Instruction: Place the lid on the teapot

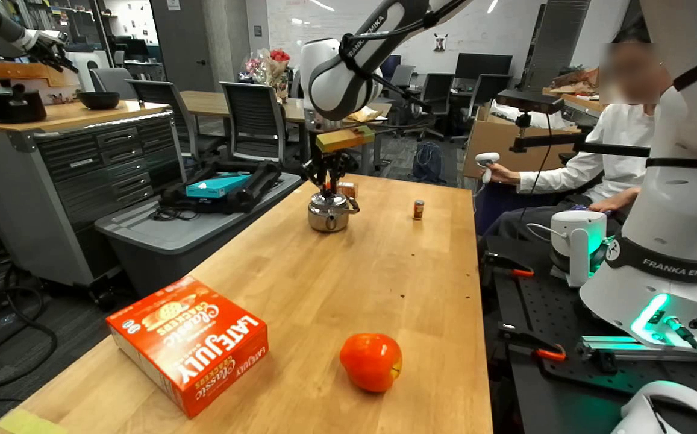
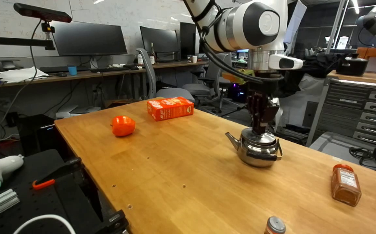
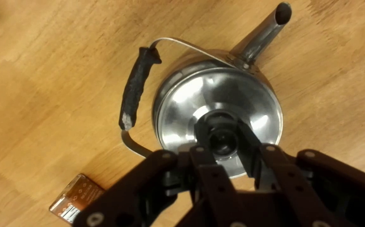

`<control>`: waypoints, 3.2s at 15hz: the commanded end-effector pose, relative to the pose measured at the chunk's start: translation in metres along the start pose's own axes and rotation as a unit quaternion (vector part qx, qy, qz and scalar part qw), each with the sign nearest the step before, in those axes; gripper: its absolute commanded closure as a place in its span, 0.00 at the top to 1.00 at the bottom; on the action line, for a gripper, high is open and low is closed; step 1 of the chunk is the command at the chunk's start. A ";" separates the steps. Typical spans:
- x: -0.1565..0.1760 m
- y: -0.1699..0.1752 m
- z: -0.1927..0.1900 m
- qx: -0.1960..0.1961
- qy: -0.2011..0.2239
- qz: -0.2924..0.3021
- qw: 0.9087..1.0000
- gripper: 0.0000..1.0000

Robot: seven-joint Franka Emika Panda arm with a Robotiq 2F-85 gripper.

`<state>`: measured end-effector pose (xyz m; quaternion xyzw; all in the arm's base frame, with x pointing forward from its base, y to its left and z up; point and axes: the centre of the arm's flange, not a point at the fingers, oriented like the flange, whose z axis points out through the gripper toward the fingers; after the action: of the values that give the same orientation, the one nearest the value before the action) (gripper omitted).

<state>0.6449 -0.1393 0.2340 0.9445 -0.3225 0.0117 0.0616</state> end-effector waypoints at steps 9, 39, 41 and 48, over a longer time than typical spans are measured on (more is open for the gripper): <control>0.014 -0.002 0.002 0.023 0.014 0.030 0.999 0.07; -0.021 0.020 0.032 -0.008 -0.002 0.005 1.000 0.07; -0.022 0.020 0.030 -0.008 -0.004 0.002 1.000 0.10; -0.037 0.032 0.010 0.009 -0.001 -0.016 1.000 0.90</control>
<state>0.6180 -0.1449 0.2136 0.9445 -0.3234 0.0041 0.0579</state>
